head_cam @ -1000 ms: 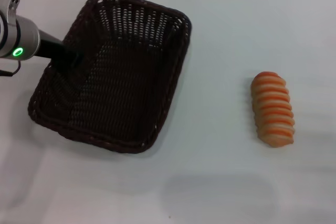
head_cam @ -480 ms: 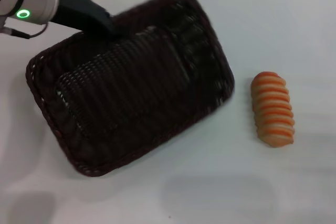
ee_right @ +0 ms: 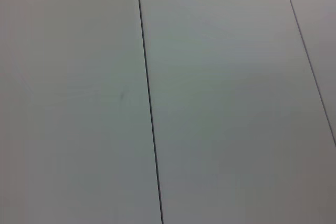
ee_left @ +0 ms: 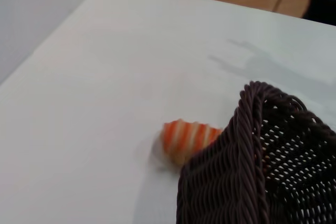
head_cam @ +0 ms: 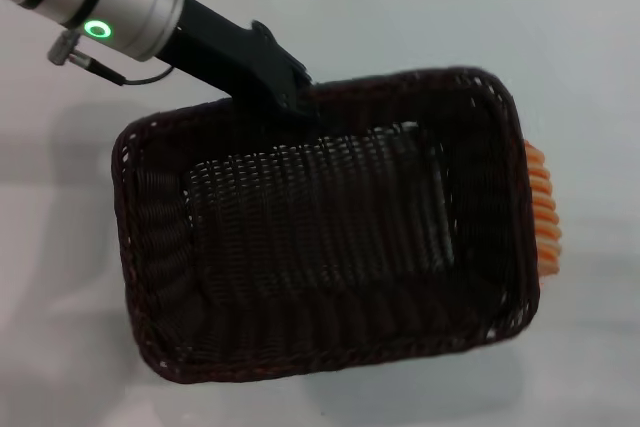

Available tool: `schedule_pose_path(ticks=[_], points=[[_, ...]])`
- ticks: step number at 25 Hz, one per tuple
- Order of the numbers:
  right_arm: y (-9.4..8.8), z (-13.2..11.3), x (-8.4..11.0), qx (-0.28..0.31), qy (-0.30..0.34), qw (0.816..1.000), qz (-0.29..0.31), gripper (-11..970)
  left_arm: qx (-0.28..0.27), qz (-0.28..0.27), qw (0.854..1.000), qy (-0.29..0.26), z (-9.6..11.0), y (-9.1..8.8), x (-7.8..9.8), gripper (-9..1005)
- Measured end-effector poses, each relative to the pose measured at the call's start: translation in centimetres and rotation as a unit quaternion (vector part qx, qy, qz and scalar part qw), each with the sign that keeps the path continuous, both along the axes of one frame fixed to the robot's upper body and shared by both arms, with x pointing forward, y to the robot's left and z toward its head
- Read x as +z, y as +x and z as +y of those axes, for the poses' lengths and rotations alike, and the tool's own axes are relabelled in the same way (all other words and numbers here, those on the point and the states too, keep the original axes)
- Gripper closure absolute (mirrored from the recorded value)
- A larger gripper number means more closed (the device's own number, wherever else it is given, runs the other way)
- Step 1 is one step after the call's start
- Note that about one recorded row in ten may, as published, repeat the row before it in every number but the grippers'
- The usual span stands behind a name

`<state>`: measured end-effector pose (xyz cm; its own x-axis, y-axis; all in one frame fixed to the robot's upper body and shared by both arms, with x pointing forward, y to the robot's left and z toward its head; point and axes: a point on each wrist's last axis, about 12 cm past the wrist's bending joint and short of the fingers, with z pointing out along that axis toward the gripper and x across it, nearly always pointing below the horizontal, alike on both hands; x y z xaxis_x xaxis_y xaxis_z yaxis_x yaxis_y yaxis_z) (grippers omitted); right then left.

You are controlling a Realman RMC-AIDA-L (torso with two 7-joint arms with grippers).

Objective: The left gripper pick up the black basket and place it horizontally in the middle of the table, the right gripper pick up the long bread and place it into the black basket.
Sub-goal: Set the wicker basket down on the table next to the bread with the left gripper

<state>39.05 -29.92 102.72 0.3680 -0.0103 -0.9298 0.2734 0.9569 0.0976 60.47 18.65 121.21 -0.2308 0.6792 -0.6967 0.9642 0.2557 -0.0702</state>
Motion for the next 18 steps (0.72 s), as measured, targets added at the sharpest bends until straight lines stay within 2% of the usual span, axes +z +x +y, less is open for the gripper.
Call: schedule_pose_path(ticks=[7, 13, 18], points=[[-0.2, -0.1, -0.1, -0.002, -0.002, 1.000, 0.002, 112, -0.045, -0.006, 0.999, 0.003, -1.5, 0.7, -0.3, 793], [-0.2, -0.2, -0.1, -0.003, -0.002, 1.000, 0.002, 112, -0.047, -0.004, 0.999, 0.012, -2.3, 1.0, -0.5, 753], [-0.3, -0.1, -0.1, -0.002, -0.002, 1.000, 0.001, 112, -0.029, -0.023, 0.999, 0.011, -2.3, 1.6, -0.6, 719]])
